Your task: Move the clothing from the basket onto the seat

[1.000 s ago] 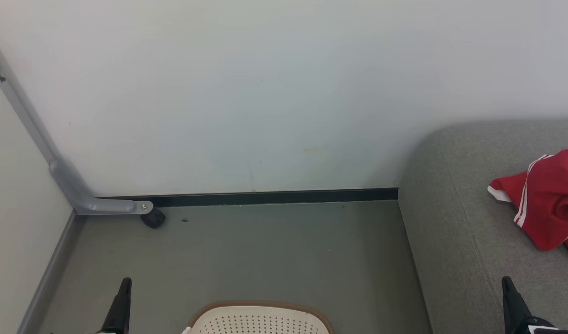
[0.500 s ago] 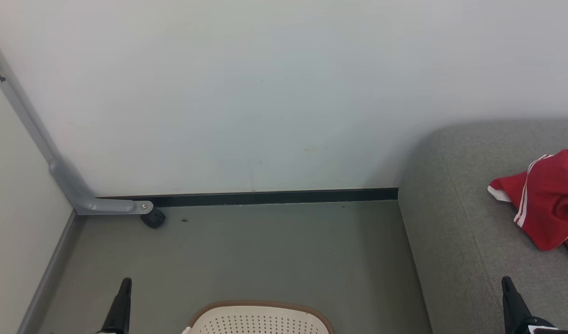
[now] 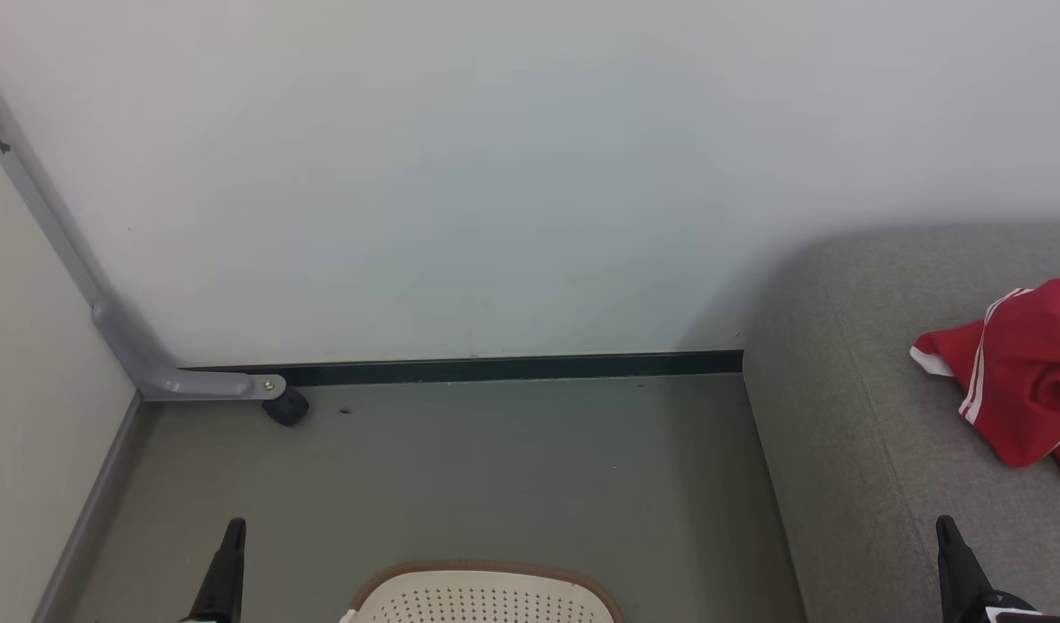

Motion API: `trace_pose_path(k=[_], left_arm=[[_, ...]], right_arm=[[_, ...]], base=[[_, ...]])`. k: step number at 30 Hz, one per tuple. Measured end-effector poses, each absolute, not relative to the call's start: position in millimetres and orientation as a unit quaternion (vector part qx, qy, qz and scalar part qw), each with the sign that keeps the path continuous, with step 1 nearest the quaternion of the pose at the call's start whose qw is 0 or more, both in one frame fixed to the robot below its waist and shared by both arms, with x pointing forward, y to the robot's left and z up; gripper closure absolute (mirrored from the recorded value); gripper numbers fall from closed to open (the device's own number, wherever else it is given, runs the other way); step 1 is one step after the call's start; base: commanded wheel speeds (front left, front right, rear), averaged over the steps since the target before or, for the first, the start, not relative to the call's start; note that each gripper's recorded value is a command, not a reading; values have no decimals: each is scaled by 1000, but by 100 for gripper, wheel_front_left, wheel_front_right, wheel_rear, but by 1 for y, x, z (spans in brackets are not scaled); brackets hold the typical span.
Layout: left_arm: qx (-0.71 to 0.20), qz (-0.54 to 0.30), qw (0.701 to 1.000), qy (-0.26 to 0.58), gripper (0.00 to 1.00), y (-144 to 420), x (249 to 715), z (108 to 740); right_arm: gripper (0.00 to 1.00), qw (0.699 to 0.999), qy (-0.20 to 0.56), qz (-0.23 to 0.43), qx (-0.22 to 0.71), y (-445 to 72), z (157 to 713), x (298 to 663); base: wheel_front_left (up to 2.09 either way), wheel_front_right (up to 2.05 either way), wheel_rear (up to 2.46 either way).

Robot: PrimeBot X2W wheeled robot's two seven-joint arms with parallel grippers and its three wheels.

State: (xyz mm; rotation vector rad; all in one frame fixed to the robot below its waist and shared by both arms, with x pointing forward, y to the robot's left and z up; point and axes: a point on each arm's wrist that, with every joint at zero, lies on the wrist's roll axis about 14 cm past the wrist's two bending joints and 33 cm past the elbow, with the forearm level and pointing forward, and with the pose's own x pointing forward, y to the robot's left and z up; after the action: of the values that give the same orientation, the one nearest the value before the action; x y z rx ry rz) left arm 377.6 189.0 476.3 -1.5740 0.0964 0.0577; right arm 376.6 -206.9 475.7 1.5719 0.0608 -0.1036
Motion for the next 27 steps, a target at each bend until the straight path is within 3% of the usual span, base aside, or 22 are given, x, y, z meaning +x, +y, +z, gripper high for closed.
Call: trace_pose_path(k=[27], left_arm=[[-708, 26, 704, 43, 100, 189, 378, 476]], right_arm=[[100, 705, 27, -47, 707, -207, 476, 377]], base=[[0, 0, 0]])
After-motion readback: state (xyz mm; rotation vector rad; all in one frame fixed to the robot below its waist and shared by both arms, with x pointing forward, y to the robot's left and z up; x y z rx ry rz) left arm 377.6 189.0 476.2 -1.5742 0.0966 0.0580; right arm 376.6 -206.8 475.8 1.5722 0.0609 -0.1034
